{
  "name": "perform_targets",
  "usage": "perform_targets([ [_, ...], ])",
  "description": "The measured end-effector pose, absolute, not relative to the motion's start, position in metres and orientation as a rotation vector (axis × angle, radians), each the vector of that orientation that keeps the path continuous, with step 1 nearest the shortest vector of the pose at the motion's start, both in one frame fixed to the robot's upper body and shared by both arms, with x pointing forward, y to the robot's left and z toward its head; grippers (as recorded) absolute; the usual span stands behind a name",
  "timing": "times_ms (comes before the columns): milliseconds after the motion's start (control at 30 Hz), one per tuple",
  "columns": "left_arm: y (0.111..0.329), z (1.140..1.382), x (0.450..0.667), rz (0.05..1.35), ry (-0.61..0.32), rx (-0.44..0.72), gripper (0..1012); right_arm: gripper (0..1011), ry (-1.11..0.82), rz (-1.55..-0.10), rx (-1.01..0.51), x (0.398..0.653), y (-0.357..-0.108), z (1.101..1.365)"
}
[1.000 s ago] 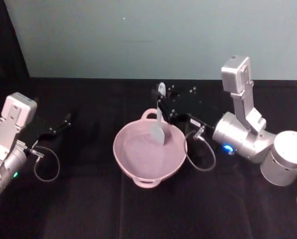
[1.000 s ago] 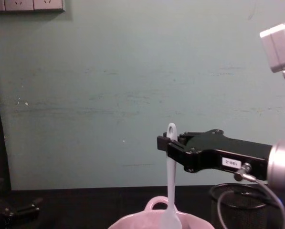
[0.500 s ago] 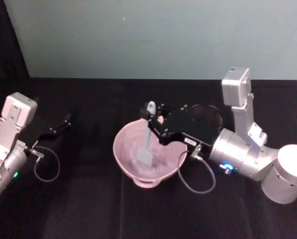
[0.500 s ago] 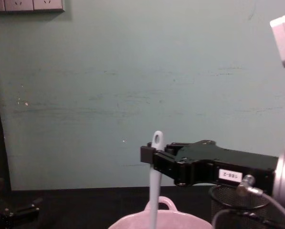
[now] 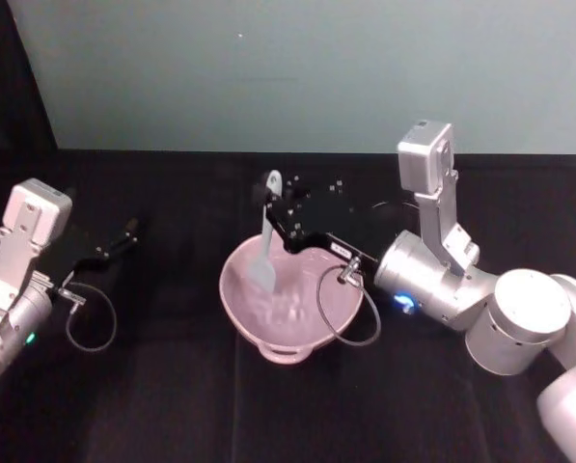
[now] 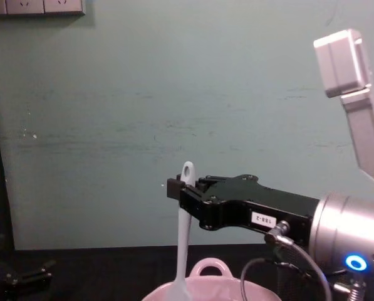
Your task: Use the one hand to pick up the spoon and stir the clear water in the bowl.
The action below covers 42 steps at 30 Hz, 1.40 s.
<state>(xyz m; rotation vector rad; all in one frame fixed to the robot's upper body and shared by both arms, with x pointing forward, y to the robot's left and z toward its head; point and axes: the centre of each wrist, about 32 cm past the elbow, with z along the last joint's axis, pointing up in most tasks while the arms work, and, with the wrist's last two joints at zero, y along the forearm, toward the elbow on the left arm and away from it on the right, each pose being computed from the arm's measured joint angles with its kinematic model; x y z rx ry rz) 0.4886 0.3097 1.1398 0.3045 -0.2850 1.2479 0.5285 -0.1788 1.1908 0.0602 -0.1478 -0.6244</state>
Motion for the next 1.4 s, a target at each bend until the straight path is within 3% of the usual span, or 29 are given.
perform_targets([
  [433, 0.310, 1.140, 0.489, 1.248, -0.285, 0.304, 1011, 127, -0.196, -0.732, 0.031, 0.538, -0.190, 1.193],
  [900, 0.310, 1.140, 0.489, 1.248, -0.285, 0.304, 1011, 127, -0.092, -0.650, -0.019, 0.507, -0.215, 1.206],
  [1400, 0.310, 1.140, 0.489, 1.248, -0.285, 0.304, 1011, 127, -0.088, -0.587, 0.046, 0.500, -0.187, 1.200],
])
